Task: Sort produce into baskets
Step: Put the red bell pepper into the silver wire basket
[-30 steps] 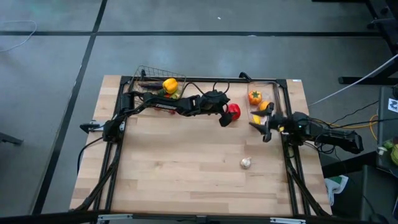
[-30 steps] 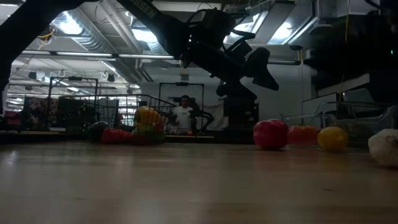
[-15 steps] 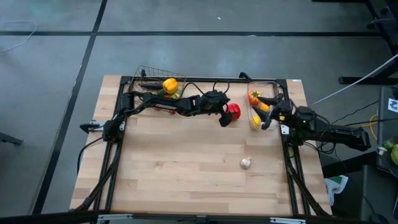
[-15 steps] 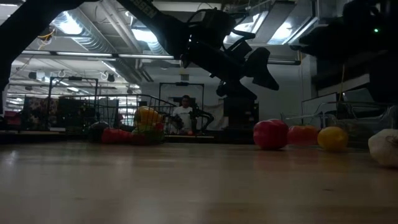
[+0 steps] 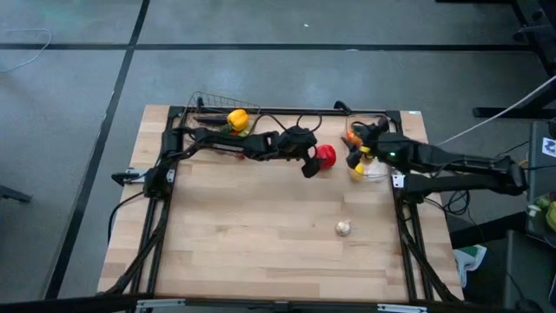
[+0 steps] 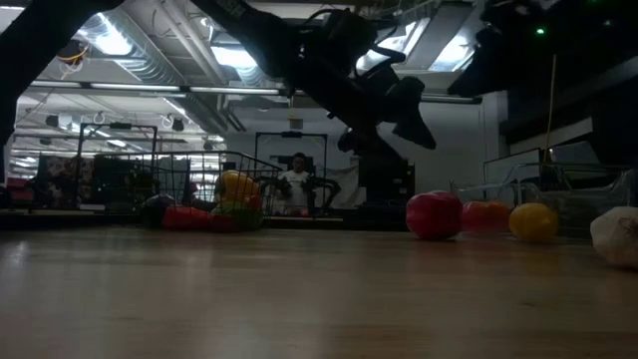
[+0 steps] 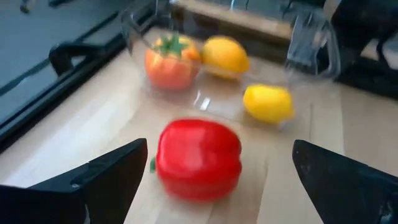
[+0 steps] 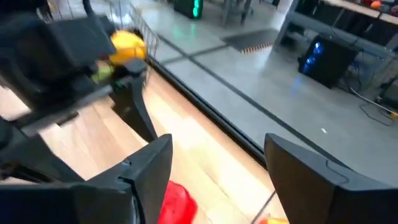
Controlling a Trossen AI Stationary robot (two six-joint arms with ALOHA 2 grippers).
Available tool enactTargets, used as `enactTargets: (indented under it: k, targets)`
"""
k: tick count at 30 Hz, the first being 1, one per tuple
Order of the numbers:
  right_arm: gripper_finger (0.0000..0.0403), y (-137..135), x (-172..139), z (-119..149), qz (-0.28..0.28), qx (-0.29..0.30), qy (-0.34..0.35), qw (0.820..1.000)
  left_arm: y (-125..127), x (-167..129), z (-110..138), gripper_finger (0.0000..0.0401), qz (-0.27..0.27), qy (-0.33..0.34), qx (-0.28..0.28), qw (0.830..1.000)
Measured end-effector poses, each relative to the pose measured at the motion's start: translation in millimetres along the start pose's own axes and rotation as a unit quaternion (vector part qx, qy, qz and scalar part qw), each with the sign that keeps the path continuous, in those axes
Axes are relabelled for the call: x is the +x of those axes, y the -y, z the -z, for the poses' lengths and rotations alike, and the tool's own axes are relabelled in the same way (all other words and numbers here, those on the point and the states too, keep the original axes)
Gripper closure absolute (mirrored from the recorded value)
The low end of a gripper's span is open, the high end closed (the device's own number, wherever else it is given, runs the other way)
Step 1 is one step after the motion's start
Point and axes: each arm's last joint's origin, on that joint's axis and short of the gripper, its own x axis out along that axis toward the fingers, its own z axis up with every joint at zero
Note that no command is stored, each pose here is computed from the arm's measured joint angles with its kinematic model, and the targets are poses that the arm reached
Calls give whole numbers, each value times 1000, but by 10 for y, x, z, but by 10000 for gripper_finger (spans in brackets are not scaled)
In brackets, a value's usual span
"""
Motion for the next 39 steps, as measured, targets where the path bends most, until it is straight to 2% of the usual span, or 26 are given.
enactTargets:
  k: [4,9,17,27,39]
  targets:
    - [150,-47,160,-26,13,-31,-55,998,4,-61,16,3,-4,-32,13,999]
    - [150,5,440,83,38,-45,-131,990,24,-92,47,3,-5,-55,34,998]
    - [150,29,782,284,5,-78,-216,973,32,-106,121,3,-8,-92,40,995]
    - [150,-48,980,457,-1,-113,-269,957,32,-106,121,3,-8,-92,39,995]
    - [150,-78,1050,533,-4,-129,-289,948,32,-105,121,3,-8,-91,38,995]
